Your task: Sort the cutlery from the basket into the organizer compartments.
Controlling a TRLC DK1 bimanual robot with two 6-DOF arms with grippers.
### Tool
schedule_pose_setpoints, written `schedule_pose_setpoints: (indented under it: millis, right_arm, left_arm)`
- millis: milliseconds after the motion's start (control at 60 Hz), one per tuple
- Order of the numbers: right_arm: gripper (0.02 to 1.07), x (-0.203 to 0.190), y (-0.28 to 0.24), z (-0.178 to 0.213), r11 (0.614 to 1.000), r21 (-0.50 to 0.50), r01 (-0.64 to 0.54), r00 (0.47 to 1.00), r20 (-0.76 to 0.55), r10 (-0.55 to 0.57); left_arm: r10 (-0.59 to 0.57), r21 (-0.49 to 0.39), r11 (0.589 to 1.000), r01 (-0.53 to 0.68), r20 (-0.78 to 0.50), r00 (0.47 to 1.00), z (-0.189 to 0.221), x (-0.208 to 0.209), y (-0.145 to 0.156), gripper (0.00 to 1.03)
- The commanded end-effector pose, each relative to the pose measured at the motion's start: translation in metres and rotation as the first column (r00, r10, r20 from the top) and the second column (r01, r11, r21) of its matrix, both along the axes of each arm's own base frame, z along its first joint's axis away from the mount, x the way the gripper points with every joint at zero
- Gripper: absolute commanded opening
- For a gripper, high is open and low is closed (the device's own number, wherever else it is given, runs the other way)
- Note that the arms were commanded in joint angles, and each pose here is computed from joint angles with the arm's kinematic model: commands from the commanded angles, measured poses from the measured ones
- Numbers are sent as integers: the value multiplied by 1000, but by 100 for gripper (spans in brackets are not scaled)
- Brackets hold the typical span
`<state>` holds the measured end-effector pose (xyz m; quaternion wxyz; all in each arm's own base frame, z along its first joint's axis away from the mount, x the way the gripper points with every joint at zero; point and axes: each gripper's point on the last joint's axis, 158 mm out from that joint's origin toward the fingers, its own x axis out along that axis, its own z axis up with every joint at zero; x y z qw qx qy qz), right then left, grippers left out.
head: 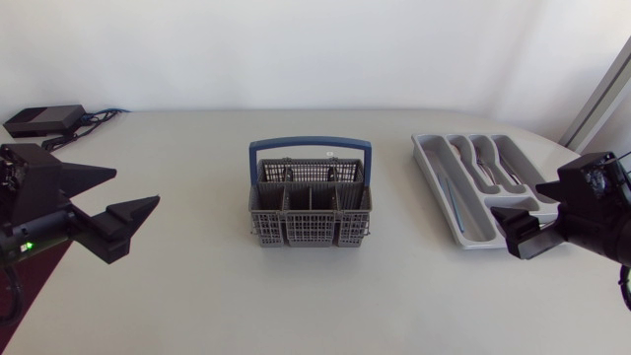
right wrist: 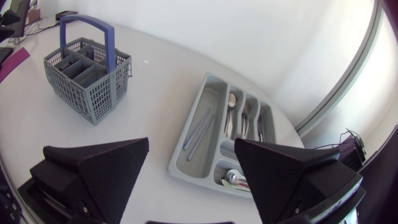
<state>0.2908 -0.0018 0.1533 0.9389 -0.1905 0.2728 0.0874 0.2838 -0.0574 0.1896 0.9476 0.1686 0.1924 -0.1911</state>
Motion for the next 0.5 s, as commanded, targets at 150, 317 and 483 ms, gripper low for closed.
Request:
schedule_pose_setpoints:
  millis: [150, 317, 483]
  right_arm:
    - [103, -14, -11, -7, 999, 5, 31, 999, 13, -31]
    - [103, -16, -15, -8, 999, 34, 32, 998, 61, -34]
    - [103, -18, -17, -8, 999, 29, 42, 993, 111, -45]
  left_arm:
    - [82, -46, 996, -80, 25, 996, -3, -12, 15, 99]
    - [131, -86, 989, -124, 77, 988, -5, -18, 20, 99]
    - [189, -131, 976, -173, 115, 975, -11, -22, 27, 99]
